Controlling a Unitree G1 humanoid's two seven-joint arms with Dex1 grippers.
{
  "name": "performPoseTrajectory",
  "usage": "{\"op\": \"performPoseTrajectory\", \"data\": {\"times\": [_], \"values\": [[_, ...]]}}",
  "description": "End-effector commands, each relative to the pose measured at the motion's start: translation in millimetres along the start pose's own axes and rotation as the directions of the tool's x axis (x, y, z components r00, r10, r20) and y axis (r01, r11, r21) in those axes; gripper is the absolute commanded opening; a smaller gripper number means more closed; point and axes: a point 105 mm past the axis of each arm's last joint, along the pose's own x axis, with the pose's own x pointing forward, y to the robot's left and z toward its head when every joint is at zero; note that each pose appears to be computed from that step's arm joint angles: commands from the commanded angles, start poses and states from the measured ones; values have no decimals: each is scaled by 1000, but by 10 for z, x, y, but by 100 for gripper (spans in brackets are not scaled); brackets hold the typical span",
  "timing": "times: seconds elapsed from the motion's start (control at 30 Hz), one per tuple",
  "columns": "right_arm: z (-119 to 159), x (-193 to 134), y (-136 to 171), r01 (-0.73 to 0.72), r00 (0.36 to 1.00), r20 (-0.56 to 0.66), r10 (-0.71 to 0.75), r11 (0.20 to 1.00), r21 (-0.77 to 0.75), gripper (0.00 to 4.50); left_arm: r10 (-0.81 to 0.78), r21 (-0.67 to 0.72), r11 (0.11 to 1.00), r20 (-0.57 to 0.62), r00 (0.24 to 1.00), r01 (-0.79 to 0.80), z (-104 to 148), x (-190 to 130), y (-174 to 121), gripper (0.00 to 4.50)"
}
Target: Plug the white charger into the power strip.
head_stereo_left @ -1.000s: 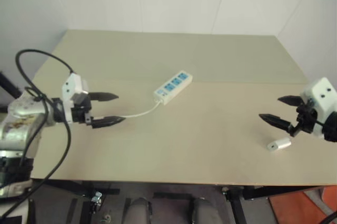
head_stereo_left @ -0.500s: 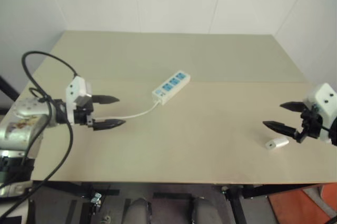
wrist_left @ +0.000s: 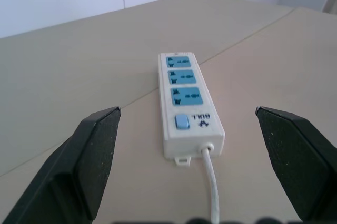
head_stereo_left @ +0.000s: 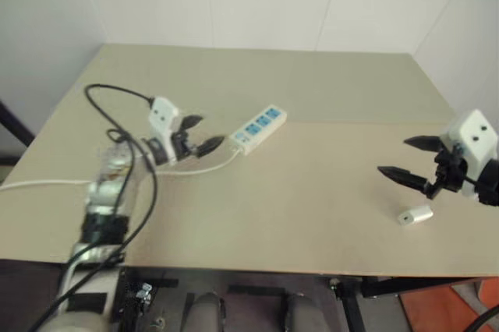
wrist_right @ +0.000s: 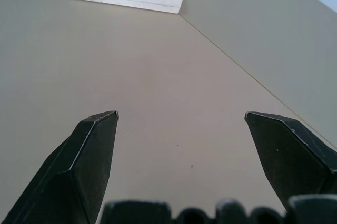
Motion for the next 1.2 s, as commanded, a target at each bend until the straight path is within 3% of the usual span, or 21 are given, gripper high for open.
{"op": "performPoseTrajectory", "data": {"times": [0.03,0.3,0.57,0.9,1.07,1.2], "values": [[108,-12,-49,27,999,29,-27,999,-26,450,28,22,999,48,998,-29,41,237,-9,448],[173,20,-14,18,998,56,-16,999,-35,450,58,-42,997,20,998,-58,-271,692,-182,448],[234,-5,20,9,996,88,-6,999,-40,450,107,-44,993,-26,994,-108,-464,806,-209,448],[263,-17,66,9,995,103,-5,999,-37,450,59,-43,997,-121,991,-64,-809,801,-393,448],[300,-30,70,11,994,112,-6,999,-40,450,56,-71,995,-127,990,-65,-892,777,-428,337],[351,-47,69,10,992,126,-5,999,-40,450,49,-79,995,-136,990,-60,-935,747,-428,329]]}}
